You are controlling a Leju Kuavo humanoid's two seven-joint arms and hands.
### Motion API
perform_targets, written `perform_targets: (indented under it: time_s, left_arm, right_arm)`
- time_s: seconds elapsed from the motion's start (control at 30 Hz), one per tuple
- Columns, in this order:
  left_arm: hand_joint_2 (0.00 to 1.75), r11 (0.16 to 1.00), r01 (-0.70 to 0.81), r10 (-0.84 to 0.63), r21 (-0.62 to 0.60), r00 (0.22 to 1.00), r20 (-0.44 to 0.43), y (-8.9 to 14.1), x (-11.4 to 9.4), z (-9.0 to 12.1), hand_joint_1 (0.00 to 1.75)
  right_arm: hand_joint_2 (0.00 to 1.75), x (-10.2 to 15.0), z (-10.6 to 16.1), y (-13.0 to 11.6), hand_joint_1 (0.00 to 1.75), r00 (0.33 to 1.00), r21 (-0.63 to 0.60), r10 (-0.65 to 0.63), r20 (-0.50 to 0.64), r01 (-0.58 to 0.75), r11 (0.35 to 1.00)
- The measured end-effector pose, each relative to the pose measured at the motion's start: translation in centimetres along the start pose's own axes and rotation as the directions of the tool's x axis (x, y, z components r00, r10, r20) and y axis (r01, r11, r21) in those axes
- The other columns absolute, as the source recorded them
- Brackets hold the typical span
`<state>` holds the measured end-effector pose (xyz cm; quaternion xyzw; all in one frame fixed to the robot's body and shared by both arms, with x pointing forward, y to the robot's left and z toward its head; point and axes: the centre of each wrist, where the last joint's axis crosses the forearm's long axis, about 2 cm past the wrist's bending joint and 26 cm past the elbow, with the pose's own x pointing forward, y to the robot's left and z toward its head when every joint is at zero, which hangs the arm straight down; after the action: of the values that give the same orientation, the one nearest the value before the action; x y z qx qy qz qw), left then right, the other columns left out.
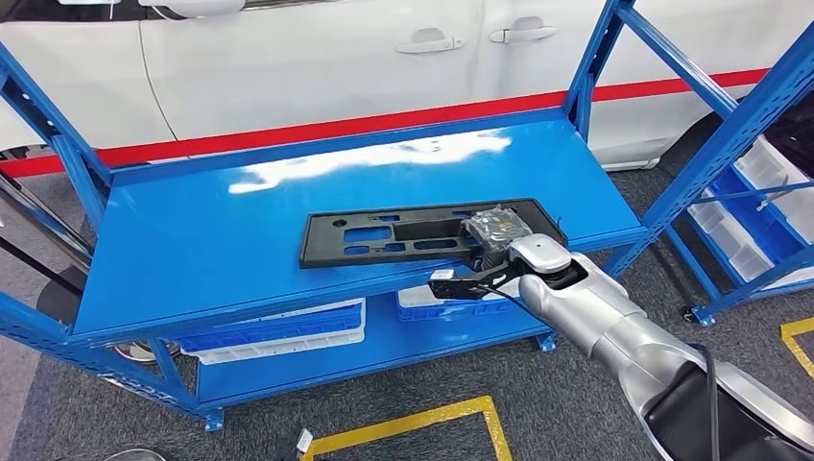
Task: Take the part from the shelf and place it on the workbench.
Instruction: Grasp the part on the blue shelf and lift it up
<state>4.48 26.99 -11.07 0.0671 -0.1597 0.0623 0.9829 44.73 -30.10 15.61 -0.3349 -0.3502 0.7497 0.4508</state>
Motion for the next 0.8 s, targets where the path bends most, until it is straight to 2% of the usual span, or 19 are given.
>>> perform_targets:
  time_s: [0.8]
  left_arm:
    - [0.00, 1.000, 0.013, -0.013, -0.005, 1.000, 0.002, -0.1, 0.0, 0.0, 0.00]
  right_arm:
    - [1.75, -1.5, 0.5, 0.5, 1.75, 1.000, -0.017, -0.005, -0.024, 0.005, 1.000]
